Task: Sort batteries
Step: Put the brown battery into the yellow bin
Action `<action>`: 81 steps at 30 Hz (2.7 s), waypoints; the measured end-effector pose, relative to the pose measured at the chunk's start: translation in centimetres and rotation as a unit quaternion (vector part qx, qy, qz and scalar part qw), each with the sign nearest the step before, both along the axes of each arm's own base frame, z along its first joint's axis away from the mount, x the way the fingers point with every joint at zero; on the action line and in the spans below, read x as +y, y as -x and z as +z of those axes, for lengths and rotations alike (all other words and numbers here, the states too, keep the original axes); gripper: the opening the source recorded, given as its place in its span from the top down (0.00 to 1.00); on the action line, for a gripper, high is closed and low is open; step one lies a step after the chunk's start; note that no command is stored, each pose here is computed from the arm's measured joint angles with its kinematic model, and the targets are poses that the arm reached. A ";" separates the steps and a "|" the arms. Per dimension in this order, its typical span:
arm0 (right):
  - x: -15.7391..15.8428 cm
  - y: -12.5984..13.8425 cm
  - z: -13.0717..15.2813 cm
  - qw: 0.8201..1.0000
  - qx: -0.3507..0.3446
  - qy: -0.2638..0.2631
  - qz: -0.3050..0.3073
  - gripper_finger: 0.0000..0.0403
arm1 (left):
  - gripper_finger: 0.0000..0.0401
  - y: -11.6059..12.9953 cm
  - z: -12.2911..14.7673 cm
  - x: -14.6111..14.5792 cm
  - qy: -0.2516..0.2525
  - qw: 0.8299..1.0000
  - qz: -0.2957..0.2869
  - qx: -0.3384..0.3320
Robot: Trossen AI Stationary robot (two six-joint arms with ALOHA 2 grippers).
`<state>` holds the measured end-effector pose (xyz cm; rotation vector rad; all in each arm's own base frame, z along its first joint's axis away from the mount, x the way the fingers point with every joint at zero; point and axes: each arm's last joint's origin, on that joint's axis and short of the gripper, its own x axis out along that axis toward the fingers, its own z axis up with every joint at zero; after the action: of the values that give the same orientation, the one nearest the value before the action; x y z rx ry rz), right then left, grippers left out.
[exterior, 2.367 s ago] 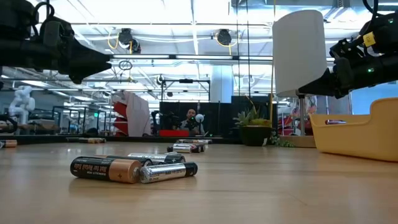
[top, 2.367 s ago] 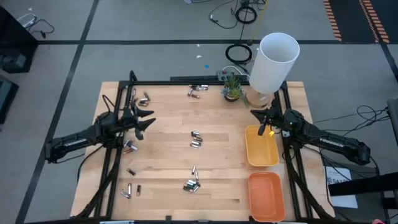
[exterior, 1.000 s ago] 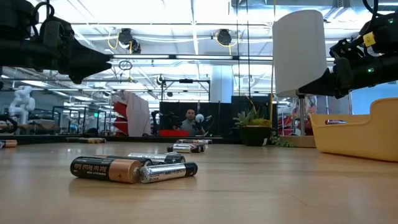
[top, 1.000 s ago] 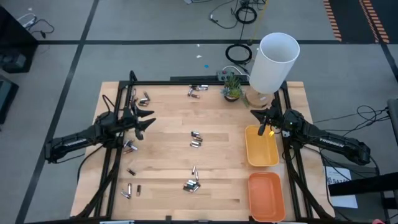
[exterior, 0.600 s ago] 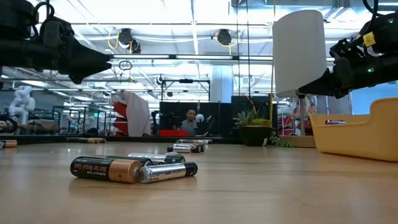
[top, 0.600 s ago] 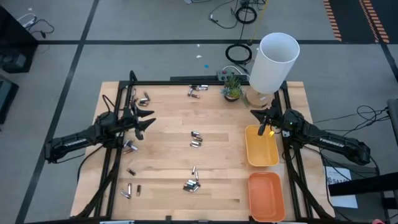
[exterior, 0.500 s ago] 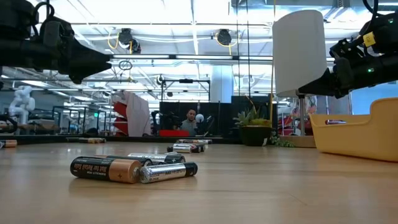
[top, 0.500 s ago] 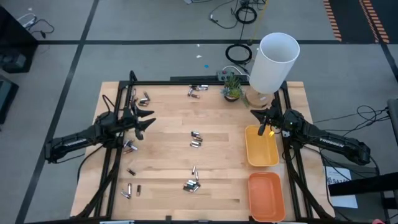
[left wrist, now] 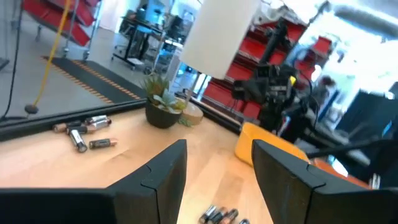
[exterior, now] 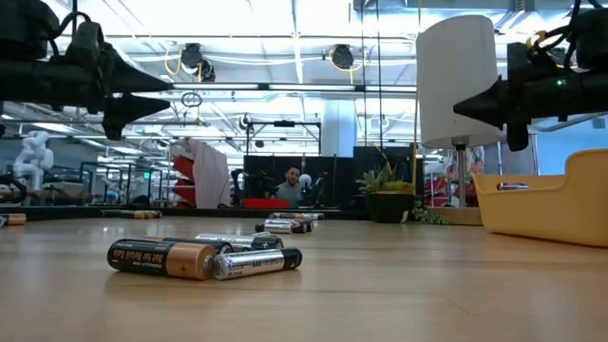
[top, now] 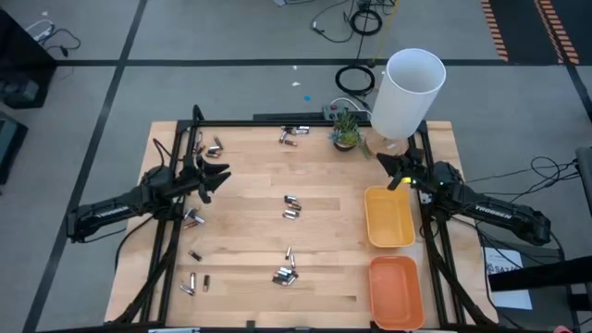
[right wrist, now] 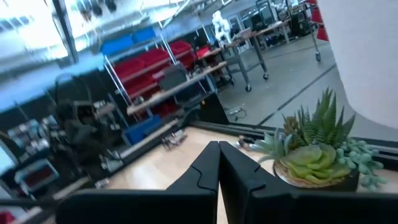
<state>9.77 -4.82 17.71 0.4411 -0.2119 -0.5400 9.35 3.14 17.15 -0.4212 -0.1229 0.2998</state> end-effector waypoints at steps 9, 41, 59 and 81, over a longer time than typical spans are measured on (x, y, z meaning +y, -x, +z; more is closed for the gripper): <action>0.5 0.0 1.2 0.995 -0.058 0.029 0.074 1.00 | 0.52 0.0 0.6 -0.2 -0.016 0.999 -0.029 -0.027; 4.6 -21.1 7.3 0.886 0.256 0.174 0.345 0.71 | 0.52 -5.0 6.9 -1.0 -0.123 0.968 -0.165 0.142; 4.3 -28.8 -1.7 0.812 0.508 0.055 0.282 0.71 | 0.52 -6.4 8.4 -0.7 -0.277 0.952 -0.089 0.092; 4.2 -28.9 -2.3 0.827 0.513 0.022 0.228 0.71 | 0.52 -6.4 8.1 -0.7 -0.281 0.949 -0.094 0.111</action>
<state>38.64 -0.66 15.43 0.0955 0.9064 -0.2367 15.73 2.45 25.22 0.1689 0.0542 0.1114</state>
